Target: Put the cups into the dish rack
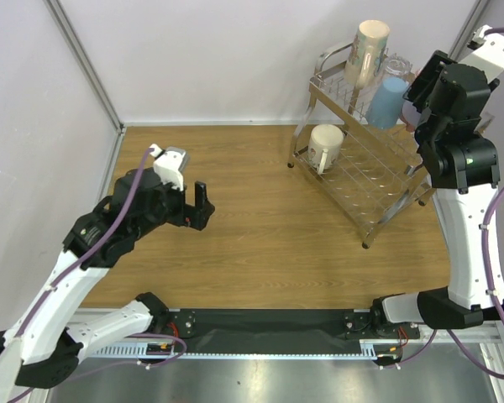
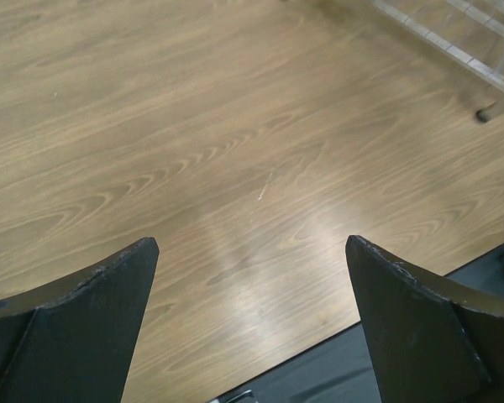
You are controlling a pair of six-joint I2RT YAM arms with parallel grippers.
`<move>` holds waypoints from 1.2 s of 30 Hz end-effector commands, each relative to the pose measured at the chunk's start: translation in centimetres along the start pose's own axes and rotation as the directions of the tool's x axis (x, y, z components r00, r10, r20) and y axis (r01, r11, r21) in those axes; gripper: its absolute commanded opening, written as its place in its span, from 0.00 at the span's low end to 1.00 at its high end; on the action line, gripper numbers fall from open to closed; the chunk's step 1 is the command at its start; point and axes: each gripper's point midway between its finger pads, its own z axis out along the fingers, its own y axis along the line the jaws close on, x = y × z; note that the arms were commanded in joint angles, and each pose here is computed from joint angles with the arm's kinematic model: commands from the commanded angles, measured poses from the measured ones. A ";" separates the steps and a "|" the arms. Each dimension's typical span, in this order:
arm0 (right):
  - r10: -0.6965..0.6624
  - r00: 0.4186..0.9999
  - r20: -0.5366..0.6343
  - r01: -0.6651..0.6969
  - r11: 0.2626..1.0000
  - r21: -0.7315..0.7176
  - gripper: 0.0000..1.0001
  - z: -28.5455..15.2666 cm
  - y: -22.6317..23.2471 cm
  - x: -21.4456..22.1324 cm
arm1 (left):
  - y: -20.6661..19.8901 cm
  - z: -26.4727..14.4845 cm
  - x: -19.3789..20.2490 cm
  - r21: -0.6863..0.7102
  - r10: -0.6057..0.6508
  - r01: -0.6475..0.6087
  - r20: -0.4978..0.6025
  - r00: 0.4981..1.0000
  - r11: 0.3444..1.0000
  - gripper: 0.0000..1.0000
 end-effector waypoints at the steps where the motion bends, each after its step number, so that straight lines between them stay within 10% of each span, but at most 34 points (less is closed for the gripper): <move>1: -0.020 0.999 0.037 0.018 0.998 0.058 0.00 -0.6 -1.5 -1.9 | 0.0 1.2 0.5 0.036 0.071 -0.069 -0.034 0.997 0.997 1.00; 36: -0.039 0.995 -0.094 0.051 0.990 0.133 0.00 5.5 -3.2 5.7 | 0.6 1.1 -0.1 -0.005 0.144 -0.144 -0.028 0.989 0.990 1.00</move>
